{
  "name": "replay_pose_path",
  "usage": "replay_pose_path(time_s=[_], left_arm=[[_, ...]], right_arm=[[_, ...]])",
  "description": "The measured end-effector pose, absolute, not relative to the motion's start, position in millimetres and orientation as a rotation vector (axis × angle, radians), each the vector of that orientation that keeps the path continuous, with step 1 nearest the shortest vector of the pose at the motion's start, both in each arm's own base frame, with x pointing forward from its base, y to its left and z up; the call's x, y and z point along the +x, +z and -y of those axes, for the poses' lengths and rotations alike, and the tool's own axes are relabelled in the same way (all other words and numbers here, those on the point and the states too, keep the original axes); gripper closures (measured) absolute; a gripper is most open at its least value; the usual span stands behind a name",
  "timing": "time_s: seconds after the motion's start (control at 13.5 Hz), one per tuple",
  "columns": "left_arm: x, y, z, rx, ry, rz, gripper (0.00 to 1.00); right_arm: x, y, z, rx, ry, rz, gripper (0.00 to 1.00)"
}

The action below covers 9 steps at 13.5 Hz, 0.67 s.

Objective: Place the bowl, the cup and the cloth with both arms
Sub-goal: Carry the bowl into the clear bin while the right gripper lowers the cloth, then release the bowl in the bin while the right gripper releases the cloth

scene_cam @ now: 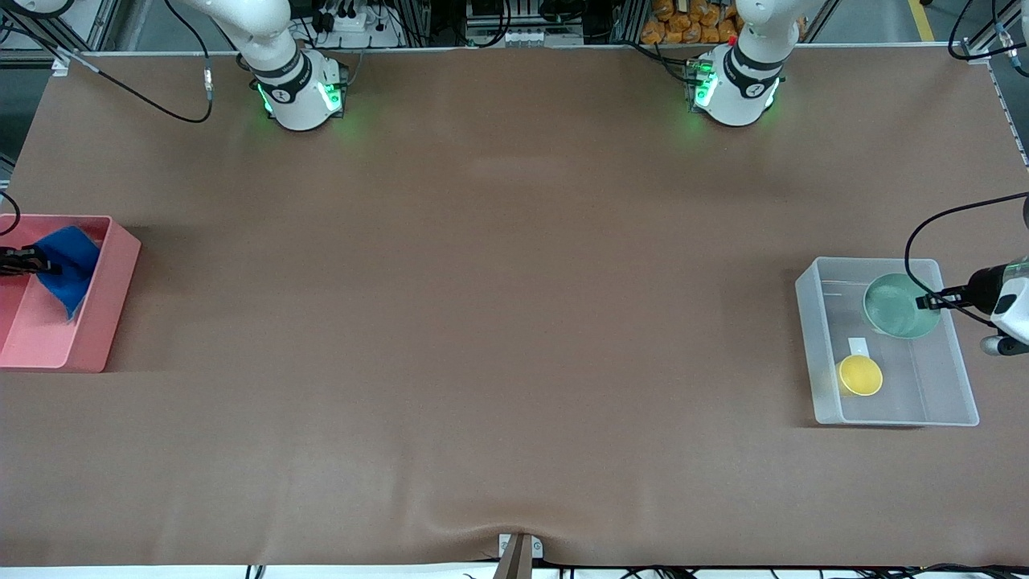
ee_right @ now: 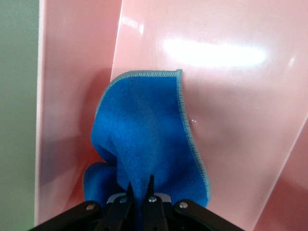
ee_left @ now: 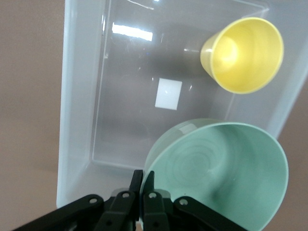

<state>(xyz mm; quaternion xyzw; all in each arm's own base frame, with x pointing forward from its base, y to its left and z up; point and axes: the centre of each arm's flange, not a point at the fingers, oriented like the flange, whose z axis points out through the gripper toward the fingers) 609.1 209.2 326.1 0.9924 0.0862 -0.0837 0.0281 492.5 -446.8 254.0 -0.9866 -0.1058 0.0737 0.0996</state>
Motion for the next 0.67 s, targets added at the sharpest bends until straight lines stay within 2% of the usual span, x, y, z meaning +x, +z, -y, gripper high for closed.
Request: replay_pose_path(time_s=[0.59,0.67], left_arm=[[610.2,259.1,-223.0,3.049,-0.214,-0.262,0.96],[607.8,251.5,-220.7,3.047,-0.215,-0.259,0.96]], right_arm=[[490.2,235.1,448.3,-2.902,0.222,0.296,0.94],[489.9,235.1,448.7,-2.902,0.220,0.298,0.88]])
